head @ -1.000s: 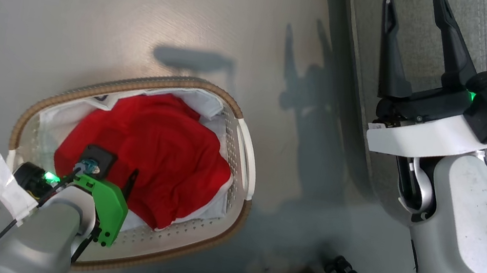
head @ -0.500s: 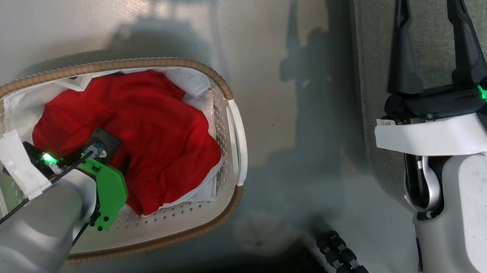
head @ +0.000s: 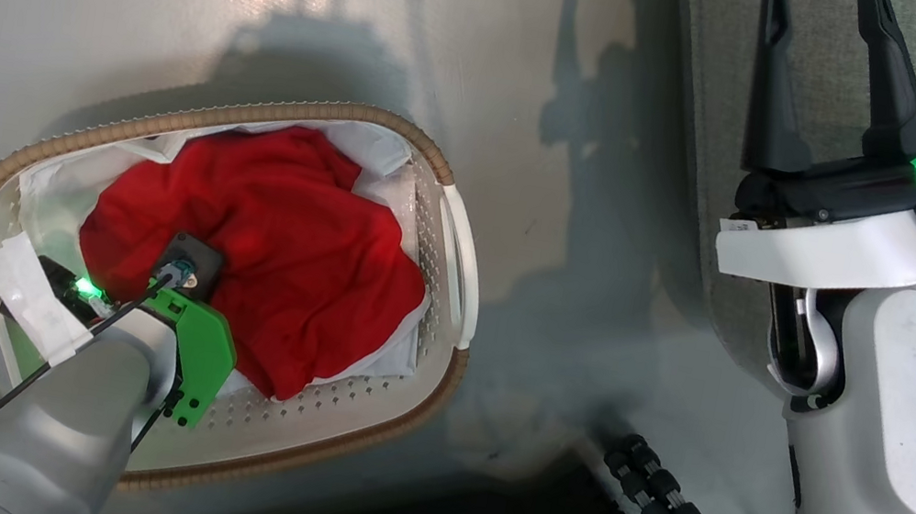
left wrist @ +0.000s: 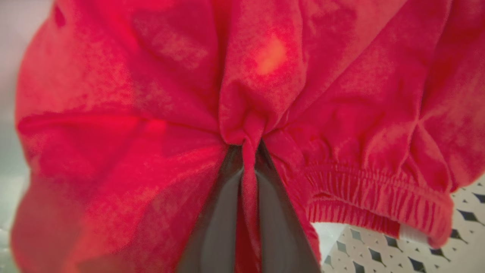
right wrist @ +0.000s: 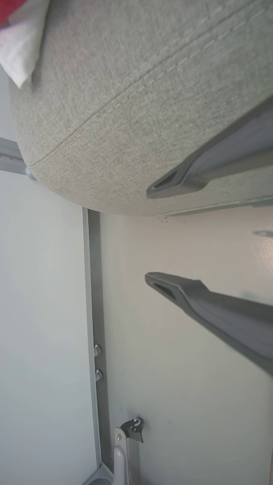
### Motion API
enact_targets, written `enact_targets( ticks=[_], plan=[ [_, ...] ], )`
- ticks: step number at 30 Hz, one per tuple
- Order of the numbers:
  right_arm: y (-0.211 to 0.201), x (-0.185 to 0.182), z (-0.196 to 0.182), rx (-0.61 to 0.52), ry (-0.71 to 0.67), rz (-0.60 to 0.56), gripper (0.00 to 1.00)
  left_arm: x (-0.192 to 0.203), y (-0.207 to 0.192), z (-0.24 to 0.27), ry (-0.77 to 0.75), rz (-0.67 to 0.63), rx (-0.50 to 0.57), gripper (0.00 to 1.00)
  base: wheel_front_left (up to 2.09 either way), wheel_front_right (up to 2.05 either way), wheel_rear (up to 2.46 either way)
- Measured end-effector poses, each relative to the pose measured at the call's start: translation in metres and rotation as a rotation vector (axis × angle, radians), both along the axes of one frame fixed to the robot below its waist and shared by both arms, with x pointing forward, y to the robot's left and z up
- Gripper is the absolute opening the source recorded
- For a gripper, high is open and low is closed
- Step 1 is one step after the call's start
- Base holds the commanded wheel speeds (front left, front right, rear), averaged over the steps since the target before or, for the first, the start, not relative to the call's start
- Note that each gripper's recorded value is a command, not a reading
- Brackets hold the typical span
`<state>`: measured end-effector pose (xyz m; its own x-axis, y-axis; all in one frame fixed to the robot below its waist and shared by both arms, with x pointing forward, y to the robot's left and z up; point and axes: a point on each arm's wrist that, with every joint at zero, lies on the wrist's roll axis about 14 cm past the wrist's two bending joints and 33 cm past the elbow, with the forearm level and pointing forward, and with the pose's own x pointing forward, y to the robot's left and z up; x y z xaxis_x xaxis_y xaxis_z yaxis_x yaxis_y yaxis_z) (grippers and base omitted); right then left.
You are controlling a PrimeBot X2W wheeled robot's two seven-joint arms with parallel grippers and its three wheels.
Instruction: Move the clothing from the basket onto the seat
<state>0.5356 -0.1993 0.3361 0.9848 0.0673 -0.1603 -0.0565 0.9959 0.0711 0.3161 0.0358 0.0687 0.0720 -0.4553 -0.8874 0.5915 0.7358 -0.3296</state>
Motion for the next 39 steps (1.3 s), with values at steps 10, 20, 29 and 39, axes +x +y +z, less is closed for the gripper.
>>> enact_targets(
  ticks=[10,20,29,39],
  plan=[
    [0.001,0.001,0.024,0.004,-0.031,0.004,1.00,0.017,-0.016,0.026,-0.076,-0.005,-0.083,0.00,0.00,0.00,0.00],
    [0.007,-0.012,0.059,0.006,-0.064,0.014,1.00,0.031,-0.037,0.082,-0.168,0.041,-0.181,0.00,0.00,0.00,0.00],
    [0.014,-0.034,0.089,0.018,-0.088,0.015,1.00,0.048,-0.044,0.149,-0.301,0.146,-0.282,0.00,0.00,0.00,0.00],
    [0.040,-0.068,0.113,0.038,-0.102,0.069,1.00,0.066,-0.041,0.235,-0.536,0.238,-0.377,0.00,0.00,0.00,0.00]
  ],
)
